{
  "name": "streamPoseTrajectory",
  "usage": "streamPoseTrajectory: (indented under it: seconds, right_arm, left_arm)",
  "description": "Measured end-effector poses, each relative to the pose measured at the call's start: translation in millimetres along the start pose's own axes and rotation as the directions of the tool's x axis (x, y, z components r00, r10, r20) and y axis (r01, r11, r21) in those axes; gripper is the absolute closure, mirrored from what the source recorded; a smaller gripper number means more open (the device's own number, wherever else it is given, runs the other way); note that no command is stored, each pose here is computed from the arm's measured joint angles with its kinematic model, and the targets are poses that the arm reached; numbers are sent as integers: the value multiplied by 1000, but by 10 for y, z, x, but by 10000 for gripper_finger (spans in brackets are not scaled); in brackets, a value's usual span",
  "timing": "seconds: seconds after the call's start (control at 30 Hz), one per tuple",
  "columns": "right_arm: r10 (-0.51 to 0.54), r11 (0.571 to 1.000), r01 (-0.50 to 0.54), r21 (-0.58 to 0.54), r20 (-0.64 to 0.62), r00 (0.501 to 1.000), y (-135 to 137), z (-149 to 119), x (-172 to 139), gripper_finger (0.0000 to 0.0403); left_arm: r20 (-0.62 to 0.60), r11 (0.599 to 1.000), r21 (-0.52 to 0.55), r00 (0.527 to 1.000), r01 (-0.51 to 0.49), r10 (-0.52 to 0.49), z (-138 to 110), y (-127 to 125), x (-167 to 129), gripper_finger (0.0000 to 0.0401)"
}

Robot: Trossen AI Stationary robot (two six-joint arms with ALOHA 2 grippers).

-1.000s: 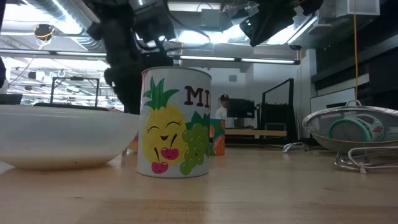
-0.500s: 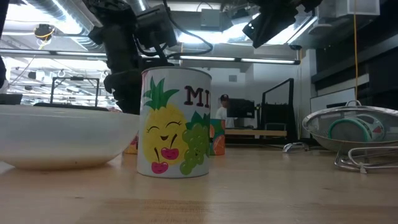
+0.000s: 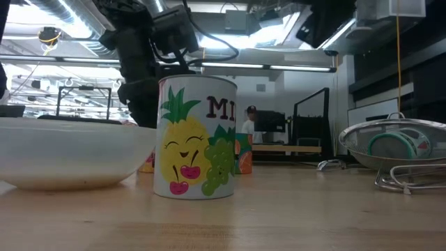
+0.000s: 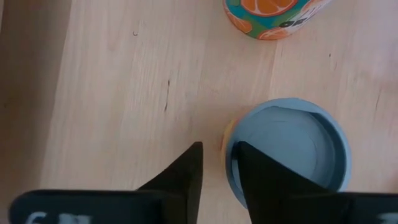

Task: Pick and place cans onto a shelf
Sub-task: Move the yellow pineapple can to middle of the table, then put the white mixed vegetables can on the shelf

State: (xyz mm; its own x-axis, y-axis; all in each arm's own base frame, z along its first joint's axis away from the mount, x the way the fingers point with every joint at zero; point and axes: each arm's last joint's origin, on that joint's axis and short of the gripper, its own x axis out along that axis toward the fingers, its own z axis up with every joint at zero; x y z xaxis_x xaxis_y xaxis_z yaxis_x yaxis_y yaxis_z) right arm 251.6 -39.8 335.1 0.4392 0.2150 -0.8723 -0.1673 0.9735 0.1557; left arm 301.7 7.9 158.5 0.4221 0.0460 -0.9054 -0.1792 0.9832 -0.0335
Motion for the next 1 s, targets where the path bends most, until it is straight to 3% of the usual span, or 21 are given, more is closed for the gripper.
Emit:
streamPoseTrajectory:
  seconds: [0.17, 0.33, 0.53, 0.73, 0.9, 1.0]
  right_arm:
    - [-22, 994, 18, 107, 32, 999, 80, -117, -168, 325]
    - [-106, 955, 103, 277, -6, 994, 136, -305, -213, 325]
    - [-115, 870, 142, 472, -87, 990, 228, -608, -105, 325]
    - [-102, 741, 187, 645, -167, 981, 280, -920, -16, 324]
    - [-168, 653, 301, 695, -254, 952, 295, -1166, 22, 324]
    - [-182, 628, 319, 710, -265, 947, 303, -1252, 41, 324]
  left_arm:
    - [7, 1000, -2, 1000, 2, -2, 5, -1, -2, 301]
    - [8, 1000, -19, 1000, 2, -2, 5, -1, -3, 301]
    - [9, 1000, -19, 1000, 2, -2, 11, -2, -7, 300]
    - [52, 1000, -4, 999, 14, -13, 134, -41, -79, 302]
    - [92, 999, 26, 995, 27, -29, 252, -99, -157, 300]
    - [109, 999, 32, 993, 29, -33, 322, -125, -211, 300]
